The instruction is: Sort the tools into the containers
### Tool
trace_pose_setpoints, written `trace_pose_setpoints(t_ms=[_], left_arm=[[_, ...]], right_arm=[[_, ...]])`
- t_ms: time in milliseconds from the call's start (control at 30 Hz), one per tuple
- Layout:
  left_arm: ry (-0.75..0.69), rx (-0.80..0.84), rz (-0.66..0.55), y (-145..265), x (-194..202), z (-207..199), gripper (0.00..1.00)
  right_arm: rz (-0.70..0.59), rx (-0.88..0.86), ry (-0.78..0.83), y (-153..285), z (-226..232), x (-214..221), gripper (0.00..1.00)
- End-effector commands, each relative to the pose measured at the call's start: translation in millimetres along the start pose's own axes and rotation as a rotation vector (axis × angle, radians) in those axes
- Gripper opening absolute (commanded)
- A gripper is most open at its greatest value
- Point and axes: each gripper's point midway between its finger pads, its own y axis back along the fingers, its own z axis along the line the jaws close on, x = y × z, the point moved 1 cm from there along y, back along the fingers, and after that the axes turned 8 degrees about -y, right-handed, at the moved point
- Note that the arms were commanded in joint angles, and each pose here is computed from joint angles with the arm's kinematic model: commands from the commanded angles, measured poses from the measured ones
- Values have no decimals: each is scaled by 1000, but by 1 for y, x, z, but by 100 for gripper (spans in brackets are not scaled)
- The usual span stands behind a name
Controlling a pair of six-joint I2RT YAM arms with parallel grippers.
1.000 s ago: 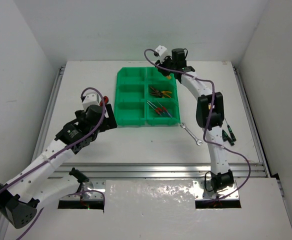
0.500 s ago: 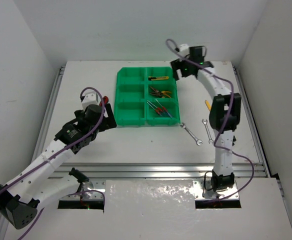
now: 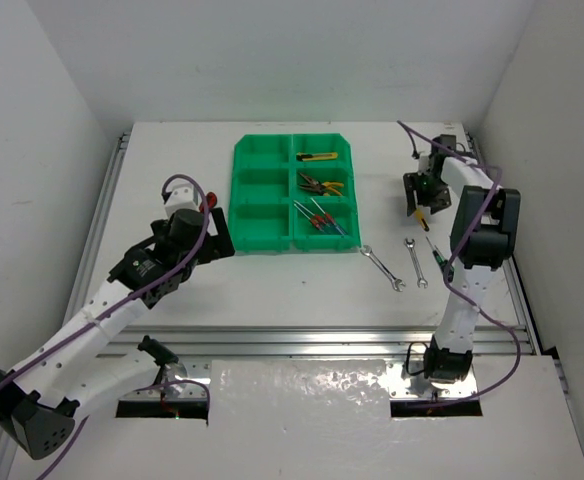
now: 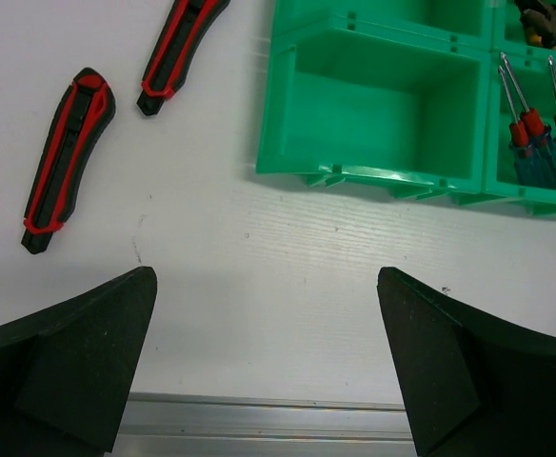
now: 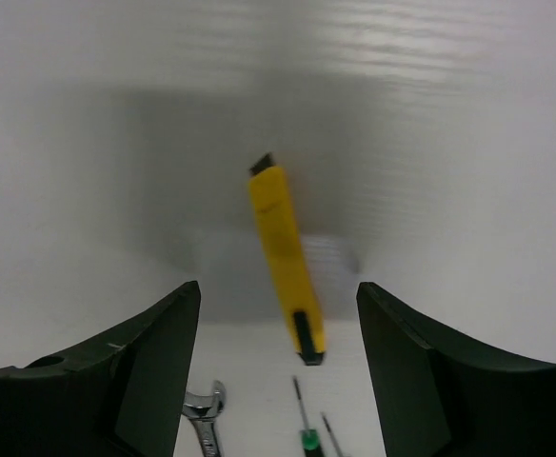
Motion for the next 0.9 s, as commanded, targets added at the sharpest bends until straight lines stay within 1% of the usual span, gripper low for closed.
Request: trace_pose_setpoints(t_ms=[0,33,100,133,167,233,267,333,367,400,433,467,500,533,600,633,700,733,767,800,833,867], left_arm=[[24,21,-55,3,-11,-1,100],[23,19,-53,3,-11,0,100],[25,18,-55,3,-11,0,100],[27,16,-54,3,-11,0,100],[26,17,-54,3,-11,0,100],[29,20,-59,4,-12,0,100],[29,20,-59,4,-12,0,100],[27,21,-58,4,-12,0,100],[27,20,-57,4,-12,0,100],[29,20,-60,4,-12,0,100],[27,22,-56,4,-12,-1,100],[27,22,-58,4,-12,0,100],[29,21,-61,4,-13,0,100],[28,22,-59,4,-12,0,100],[32,21,-64,5,-13,0,100],[34,22,-68,6,-14,0,100],[37,28,-73,7,-14,0,100],[38,29,-74,7,-14,0,100],[39,30,-77,8,-15,0,100],[39,30,-77,8,-14,1,100],[40,30,-78,8,-14,1,100],[41,30,-79,8,-15,1,100]], right_arm=[[-25,-63,26,-1,20,-3,67],[-19,-73,20,-5,22,-1,67],[2,-77,14,-11,22,2,61],[27,-75,12,-17,22,8,57],[43,-57,13,-21,19,12,45],[67,-32,15,-28,15,20,33],[77,-5,18,-31,11,23,26],[64,10,38,-32,14,20,19],[49,11,61,-30,16,15,7],[36,16,82,-29,20,11,2],[-1,10,123,-27,34,2,0],[-52,-3,160,-14,43,-11,0],[-96,-61,187,-4,60,-19,0],[-210,-83,232,23,84,-41,0],[-348,-117,284,52,107,-62,0],[-450,-196,346,69,139,-77,0],[-569,-261,453,95,169,-97,0],[-644,-313,529,112,196,-115,2],[-662,-341,564,115,208,-122,1],[-645,-373,595,99,220,-125,1],[-715,-372,628,111,233,-145,0],[-734,-371,637,108,237,-153,0]])
